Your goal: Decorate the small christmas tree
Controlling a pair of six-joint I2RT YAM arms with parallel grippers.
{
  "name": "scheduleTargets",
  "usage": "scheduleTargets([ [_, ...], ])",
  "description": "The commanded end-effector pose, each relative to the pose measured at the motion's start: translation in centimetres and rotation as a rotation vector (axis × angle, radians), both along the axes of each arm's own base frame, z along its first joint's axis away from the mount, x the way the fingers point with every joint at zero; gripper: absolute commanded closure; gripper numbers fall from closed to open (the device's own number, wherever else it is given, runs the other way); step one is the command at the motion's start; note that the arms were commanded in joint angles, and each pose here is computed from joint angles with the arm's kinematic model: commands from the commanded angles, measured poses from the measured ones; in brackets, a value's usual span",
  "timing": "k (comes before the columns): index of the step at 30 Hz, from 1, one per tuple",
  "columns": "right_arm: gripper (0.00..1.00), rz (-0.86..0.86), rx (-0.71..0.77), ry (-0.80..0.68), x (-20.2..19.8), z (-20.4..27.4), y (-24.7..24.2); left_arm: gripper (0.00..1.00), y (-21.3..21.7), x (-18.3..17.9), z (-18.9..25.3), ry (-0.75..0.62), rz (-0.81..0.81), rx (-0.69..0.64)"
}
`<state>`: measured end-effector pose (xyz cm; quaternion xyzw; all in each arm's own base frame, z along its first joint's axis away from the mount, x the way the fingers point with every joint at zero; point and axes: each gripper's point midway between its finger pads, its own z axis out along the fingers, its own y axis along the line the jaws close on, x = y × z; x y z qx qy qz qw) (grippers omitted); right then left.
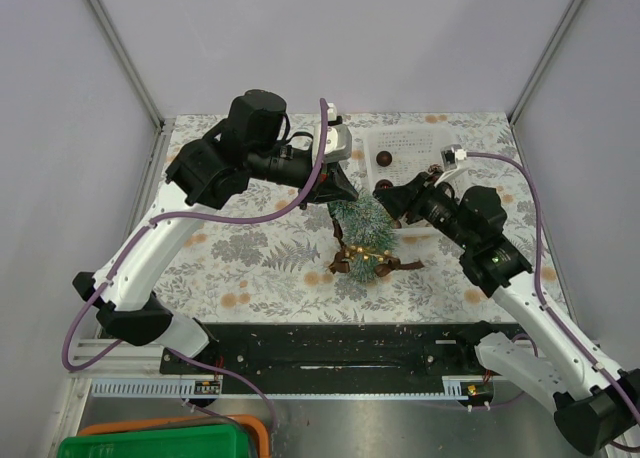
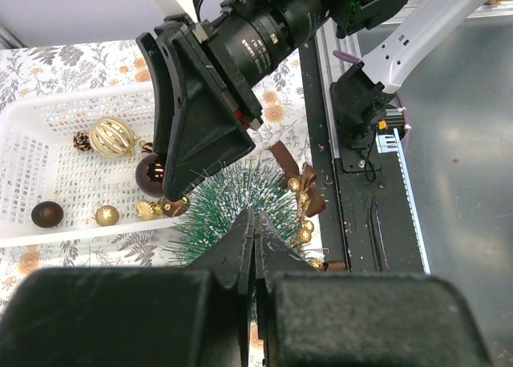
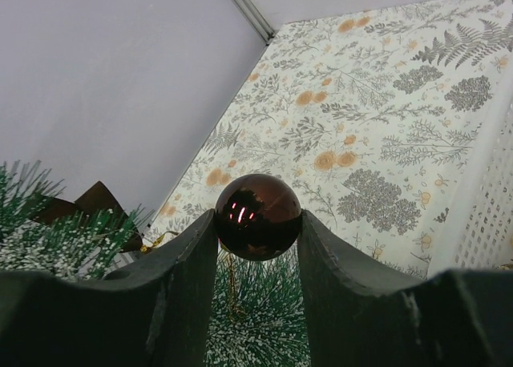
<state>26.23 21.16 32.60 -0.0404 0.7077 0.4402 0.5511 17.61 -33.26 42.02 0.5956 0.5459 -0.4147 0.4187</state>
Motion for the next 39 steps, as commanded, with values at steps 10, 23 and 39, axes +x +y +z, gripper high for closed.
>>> scheduleTargets([
  [10,0.82,-0.011,0.039,-0.016,-0.9,-0.2,-0.5,1.00,-0.3,-0.5,1.7,-0.035,-0.031,-0.047],
  [23,0.43,-0.013,0.053,0.014,-1.7,-0.5,-0.8,1.00,-0.2,-0.6,1.9,-0.038,-0.031,-0.049],
  [39,0.35,-0.086,-0.038,0.025,-1.5,-1.4,-2.3,1.00,-0.2,-0.6,2.0,-0.040,-0.030,-0.051],
])
